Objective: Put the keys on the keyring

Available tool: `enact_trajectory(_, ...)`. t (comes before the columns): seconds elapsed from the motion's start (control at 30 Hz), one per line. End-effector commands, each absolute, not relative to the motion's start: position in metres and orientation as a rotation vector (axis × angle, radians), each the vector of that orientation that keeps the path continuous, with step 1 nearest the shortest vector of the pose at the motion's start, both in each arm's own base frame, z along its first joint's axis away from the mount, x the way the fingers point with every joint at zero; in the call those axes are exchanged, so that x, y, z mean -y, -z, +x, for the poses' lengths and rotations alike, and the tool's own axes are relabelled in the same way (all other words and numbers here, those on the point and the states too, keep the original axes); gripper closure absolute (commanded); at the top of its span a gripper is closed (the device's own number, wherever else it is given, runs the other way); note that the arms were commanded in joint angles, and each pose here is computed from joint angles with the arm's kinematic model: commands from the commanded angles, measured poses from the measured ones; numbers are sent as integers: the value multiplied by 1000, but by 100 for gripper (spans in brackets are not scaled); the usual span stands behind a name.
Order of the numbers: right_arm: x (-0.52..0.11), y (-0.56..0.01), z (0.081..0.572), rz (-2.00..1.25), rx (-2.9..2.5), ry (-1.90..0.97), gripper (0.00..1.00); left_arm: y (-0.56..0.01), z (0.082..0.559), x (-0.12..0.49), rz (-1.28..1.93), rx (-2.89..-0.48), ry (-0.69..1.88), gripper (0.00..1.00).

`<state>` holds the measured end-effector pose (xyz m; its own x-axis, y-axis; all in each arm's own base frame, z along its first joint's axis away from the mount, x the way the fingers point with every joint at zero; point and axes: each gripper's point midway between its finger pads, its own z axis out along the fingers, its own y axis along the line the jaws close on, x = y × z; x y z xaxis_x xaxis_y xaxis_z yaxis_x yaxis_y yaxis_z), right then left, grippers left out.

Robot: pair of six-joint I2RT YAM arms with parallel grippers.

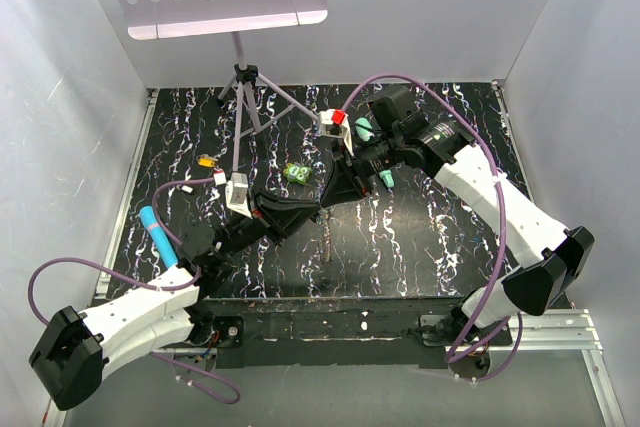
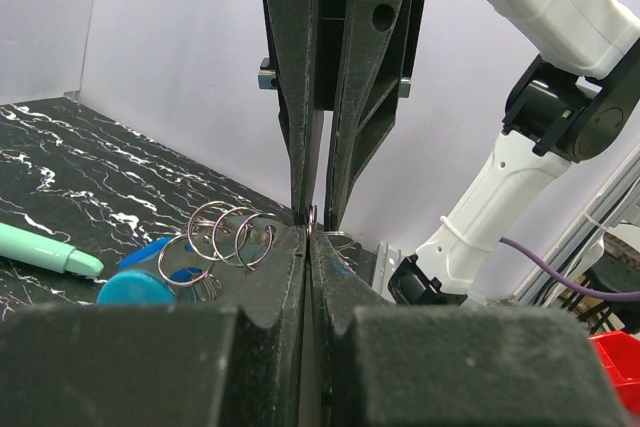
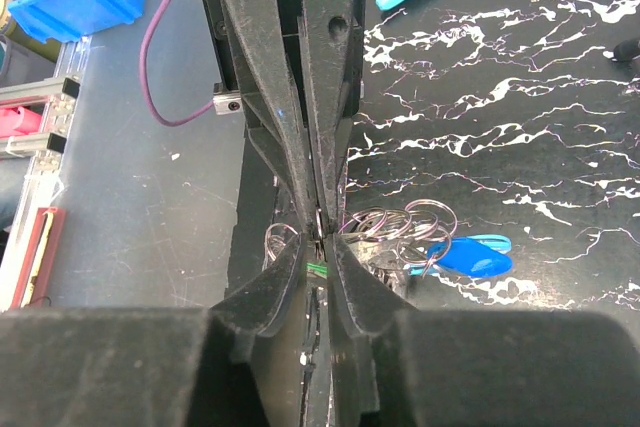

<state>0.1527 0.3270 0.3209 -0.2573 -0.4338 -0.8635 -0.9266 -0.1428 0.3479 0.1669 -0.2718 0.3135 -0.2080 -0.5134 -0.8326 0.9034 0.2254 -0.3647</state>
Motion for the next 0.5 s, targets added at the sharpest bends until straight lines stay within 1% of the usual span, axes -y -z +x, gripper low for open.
enact_trajectory(0.0,-332,-333,155,-1527,-1612,-1379,81,-349,164,266,423,-1050,1367,100)
enact_trajectory(0.3,-334,-328,154,-1527,-1635,-1383,84,-349,164,265,414,-1050,1364,100)
enact_trajectory(0.37,-335,-328,154,-1527,-1635,-1382,90,-349,165,264,412,-1048,1359,100)
enact_trajectory(0.4,-335,-327,154,-1528,-1639,-1383,98,-349,165,264,410,-1050,1359,100)
enact_trajectory(0.47,-334,-328,154,-1530,-1632,-1385,99,-349,165,264,407,-1049,1357,100)
